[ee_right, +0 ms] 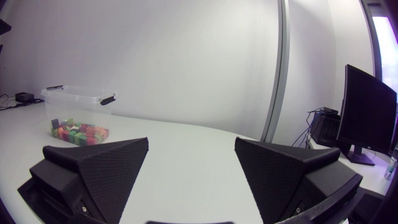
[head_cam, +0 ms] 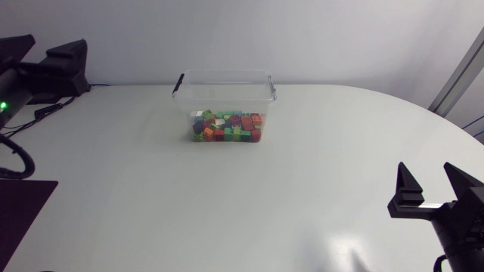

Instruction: Place the duplo bricks in the container

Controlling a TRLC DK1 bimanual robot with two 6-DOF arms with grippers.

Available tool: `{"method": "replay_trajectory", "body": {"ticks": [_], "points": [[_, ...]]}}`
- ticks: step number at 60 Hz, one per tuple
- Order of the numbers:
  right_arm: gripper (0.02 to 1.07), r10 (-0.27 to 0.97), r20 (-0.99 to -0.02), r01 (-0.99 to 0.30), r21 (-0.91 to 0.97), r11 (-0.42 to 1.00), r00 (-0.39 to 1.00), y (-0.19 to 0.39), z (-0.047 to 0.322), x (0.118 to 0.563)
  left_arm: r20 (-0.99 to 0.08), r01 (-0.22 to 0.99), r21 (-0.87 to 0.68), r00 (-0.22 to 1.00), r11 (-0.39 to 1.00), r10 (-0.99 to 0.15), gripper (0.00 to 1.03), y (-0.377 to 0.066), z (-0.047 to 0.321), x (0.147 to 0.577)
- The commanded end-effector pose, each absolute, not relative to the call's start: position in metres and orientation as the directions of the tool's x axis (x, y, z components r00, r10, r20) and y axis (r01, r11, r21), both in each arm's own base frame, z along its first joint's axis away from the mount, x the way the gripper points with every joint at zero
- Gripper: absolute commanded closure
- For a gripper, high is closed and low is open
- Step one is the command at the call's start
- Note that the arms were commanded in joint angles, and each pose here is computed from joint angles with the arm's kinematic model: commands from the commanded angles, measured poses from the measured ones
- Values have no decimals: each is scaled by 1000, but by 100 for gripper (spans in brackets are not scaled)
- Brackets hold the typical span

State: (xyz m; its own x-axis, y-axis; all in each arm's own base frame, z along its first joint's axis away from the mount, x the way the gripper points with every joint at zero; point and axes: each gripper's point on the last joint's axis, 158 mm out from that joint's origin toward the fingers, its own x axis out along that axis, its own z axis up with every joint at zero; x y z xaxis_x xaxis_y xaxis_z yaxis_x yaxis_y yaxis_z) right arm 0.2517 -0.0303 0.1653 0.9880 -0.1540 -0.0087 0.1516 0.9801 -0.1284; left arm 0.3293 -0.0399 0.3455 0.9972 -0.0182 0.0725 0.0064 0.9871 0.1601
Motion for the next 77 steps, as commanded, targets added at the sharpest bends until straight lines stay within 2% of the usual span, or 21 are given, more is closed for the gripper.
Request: {"method": "replay_trajectory", "body": {"ticks": [1,10,62,77], "points": [[7,-144,-23,140,-141,980,989,-28,156,252,90,-27,118,996,993,16,5,-26,333,312],[7,-158,-25,152,-145,978,987,-31,156,252,123,-30,97,992,995,18,5,-20,320,289],[7,-10,-57,10,-1,1000,998,-2,149,254,-61,17,-1,998,1000,-17,4,-3,150,254],[7,-10,-57,10,-1,1000,998,-2,149,254,-61,17,-1,998,1000,-17,4,-3,150,254]]}}
